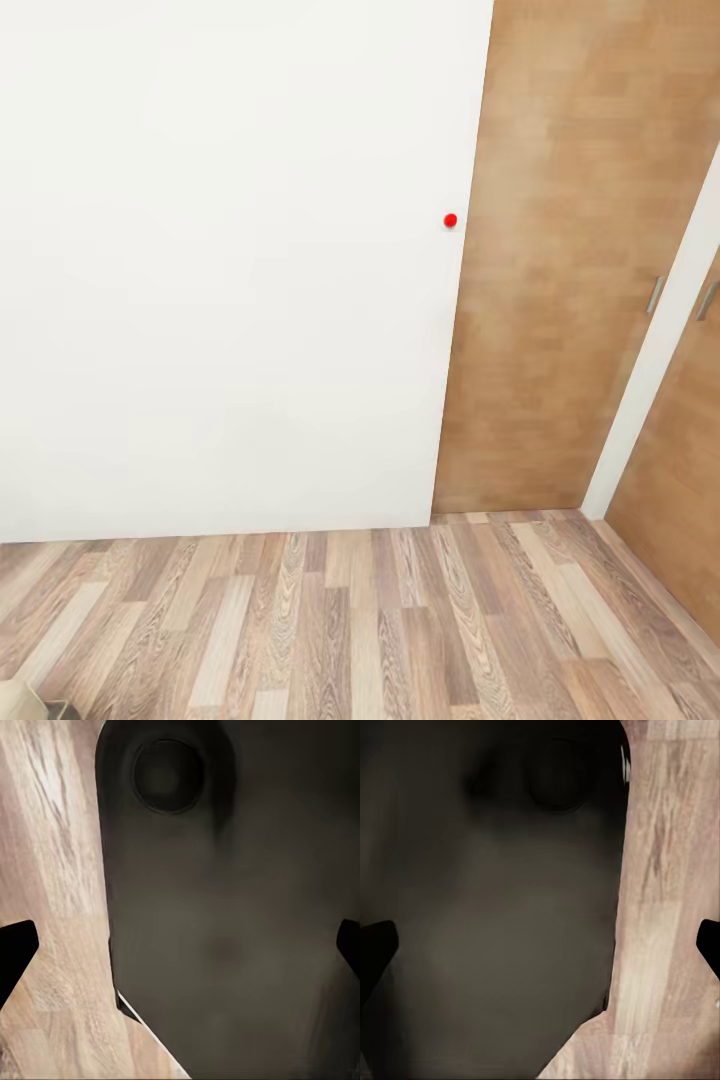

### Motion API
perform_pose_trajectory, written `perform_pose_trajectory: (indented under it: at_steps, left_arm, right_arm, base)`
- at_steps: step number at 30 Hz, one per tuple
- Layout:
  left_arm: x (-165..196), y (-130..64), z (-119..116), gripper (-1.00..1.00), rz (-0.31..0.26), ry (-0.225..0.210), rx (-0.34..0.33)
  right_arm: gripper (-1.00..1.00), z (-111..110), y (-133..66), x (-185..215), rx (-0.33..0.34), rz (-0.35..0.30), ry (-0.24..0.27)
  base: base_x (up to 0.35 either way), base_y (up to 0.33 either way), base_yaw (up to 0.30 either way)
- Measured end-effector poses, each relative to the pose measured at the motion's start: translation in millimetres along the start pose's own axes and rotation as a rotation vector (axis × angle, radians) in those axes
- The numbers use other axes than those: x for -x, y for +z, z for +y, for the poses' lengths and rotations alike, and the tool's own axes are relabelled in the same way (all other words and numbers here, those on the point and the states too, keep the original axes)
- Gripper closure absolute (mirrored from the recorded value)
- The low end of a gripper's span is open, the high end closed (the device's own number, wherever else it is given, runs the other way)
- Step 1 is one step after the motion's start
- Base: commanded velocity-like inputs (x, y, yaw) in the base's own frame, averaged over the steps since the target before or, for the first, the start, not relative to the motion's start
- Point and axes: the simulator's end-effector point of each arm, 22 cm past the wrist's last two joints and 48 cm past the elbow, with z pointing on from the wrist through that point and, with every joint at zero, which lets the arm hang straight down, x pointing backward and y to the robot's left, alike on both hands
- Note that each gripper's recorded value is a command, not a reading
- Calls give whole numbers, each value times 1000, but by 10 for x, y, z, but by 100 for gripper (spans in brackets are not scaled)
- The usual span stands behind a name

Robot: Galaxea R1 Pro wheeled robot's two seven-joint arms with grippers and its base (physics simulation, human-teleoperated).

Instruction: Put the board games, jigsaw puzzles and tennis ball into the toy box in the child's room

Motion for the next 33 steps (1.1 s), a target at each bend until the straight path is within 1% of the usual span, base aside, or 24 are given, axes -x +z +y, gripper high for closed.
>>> perform_pose_trajectory:
  at_steps: [2,4,7,8,10,12,14,21,26,30,33]
  left_arm:
    - [78,-1,-100,-100,-18,-10,-17]
    - [81,-3,-168,-100,-18,-10,-26]
    - [82,-3,-184,-100,-19,-10,-27]
    - [83,-4,-208,-100,-19,-11,-31]
    - [83,-38,-238,-100,-19,-11,-34]
    - [82,-72,-251,-100,-19,-11,-36]
    - [81,-106,-258,-100,-19,-11,-37]
    - [83,-221,-257,-100,-20,-10,-37]
    - [126,-302,-245,-100,-28,-10,-32]
    - [208,-368,-235,-100,-41,-9,-28]
    - [277,-418,-219,-100,-54,-8,-25]
  right_arm:
    - [-100,75,-1,29,5,-9,6]
    - [-100,161,-2,25,15,-7,6]
    - [-100,200,-3,23,19,-7,6]
    - [-100,243,-4,27,24,-9,6]
    - [-100,321,-40,30,33,-11,6]
    - [-100,346,-75,31,36,-12,5]
    - [-100,339,-108,32,35,-13,5]
    - [-100,213,-219,30,18,-13,1]
    - [-100,62,-297,26,-1,-13,0]
    - [-100,41,-360,22,-4,-13,-1]
    - [-100,74,-407,19,0,-13,2]
  base:
    - [0,0,0]
    - [0,0,0]
    - [0,0,0]
    - [0,0,0]
    - [0,0,0]
    - [0,0,0]
    - [0,0,0]
    - [0,0,0]
    - [0,0,0]
    - [0,0,0]
    - [0,0,0]
